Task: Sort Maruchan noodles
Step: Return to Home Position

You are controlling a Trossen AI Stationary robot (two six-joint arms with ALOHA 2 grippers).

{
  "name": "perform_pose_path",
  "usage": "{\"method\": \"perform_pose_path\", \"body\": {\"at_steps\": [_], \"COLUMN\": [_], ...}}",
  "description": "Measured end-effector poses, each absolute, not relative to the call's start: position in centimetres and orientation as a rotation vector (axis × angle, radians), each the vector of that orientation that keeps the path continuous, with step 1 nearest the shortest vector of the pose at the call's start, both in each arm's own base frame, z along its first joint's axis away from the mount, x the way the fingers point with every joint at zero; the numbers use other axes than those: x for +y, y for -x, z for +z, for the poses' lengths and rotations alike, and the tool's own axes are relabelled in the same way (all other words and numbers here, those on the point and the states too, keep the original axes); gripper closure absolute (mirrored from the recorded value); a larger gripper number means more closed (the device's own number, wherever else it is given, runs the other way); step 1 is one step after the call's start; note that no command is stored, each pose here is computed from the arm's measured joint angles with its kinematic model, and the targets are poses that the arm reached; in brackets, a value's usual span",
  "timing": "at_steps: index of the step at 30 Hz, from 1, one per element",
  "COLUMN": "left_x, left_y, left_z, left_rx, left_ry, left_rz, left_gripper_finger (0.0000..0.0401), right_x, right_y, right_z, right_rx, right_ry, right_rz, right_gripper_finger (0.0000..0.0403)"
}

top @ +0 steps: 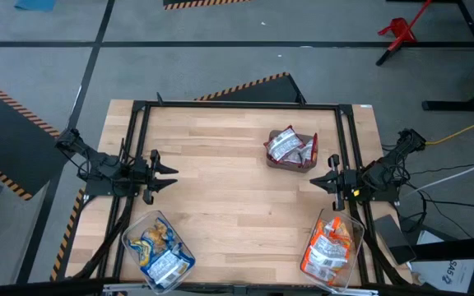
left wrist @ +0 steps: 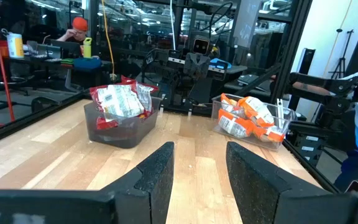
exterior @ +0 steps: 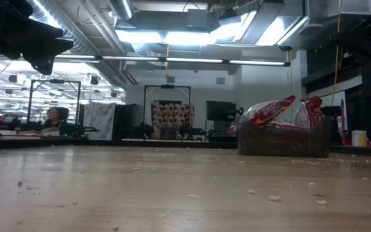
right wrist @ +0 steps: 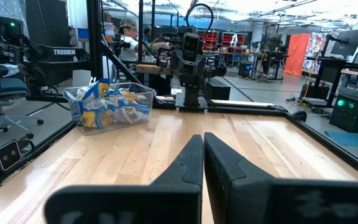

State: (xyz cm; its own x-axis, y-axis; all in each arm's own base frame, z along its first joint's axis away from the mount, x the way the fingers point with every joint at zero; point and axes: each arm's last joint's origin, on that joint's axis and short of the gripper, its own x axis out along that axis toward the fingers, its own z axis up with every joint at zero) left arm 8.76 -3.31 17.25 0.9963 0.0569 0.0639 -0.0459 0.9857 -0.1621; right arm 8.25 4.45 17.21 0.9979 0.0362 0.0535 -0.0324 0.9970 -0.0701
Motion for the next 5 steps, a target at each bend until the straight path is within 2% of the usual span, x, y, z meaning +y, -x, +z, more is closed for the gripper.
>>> {"method": "perform_pose_path", "body": {"at_steps": [5], "left_x": [-3.31], "left_y": [-8.76], "left_z": [17.25], "left_rx": [-0.069], "left_ry": [0.161], "left_rz": [0.052], "left_gripper_finger": [0.0260], "right_x": [4.44], "right_y": [-8.25], "right_z": [17.21], "right_rx": [-0.055], "right_ry": [0.069], "right_rz": [0.034], "right_gripper_finger": [0.0402]}}
